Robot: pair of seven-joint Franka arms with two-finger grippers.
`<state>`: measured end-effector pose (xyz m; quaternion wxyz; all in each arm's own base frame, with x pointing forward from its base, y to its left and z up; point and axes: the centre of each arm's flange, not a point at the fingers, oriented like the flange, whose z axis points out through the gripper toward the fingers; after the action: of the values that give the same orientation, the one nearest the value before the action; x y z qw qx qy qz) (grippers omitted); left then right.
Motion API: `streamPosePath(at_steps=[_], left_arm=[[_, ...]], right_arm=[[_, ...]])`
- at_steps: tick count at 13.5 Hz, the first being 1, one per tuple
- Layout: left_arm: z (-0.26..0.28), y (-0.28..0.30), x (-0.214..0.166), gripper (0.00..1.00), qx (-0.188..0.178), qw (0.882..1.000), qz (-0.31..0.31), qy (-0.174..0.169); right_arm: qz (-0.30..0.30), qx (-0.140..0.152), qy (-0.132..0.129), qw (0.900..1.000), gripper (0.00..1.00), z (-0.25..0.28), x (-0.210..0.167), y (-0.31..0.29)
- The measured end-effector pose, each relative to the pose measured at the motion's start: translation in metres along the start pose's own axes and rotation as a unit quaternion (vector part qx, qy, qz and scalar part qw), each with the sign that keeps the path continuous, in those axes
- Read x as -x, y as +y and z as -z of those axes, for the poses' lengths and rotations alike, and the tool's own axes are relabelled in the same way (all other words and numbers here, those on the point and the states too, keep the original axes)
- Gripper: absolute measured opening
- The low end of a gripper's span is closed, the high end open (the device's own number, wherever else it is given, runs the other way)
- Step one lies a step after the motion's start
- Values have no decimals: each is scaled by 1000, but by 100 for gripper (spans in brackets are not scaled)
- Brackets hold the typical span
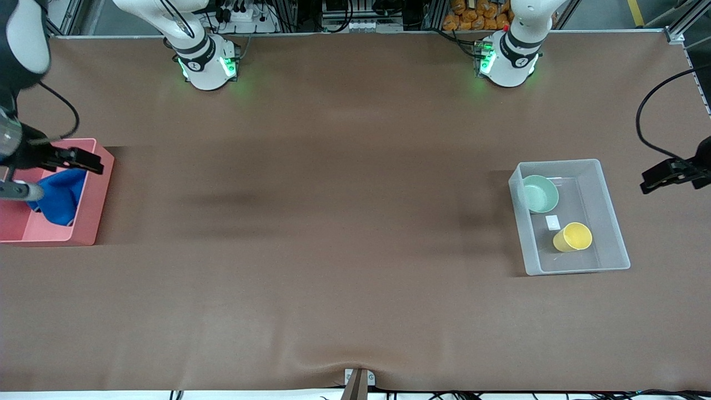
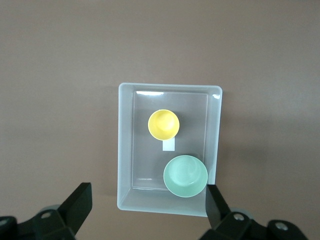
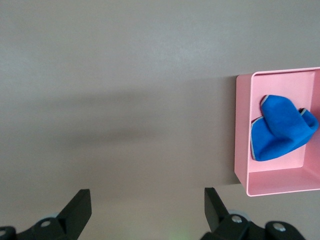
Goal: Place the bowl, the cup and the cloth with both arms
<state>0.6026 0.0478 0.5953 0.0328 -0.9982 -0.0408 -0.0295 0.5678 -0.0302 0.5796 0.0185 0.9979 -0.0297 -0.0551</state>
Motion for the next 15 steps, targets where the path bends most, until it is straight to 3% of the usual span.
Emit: streamPosePath(at_steps=[4, 8, 15], left_arm=[[17, 14, 0, 100, 14, 1000, 13, 2], [35, 30, 11, 100, 6, 1000, 26, 4], [40, 39, 36, 100, 16, 1000, 25, -11]], right_arm=[[-9, -33, 6, 999, 100, 30, 27, 10], [-9, -37, -7, 999, 100, 48, 39, 25], [1, -36, 10, 999, 100, 65, 41, 20]])
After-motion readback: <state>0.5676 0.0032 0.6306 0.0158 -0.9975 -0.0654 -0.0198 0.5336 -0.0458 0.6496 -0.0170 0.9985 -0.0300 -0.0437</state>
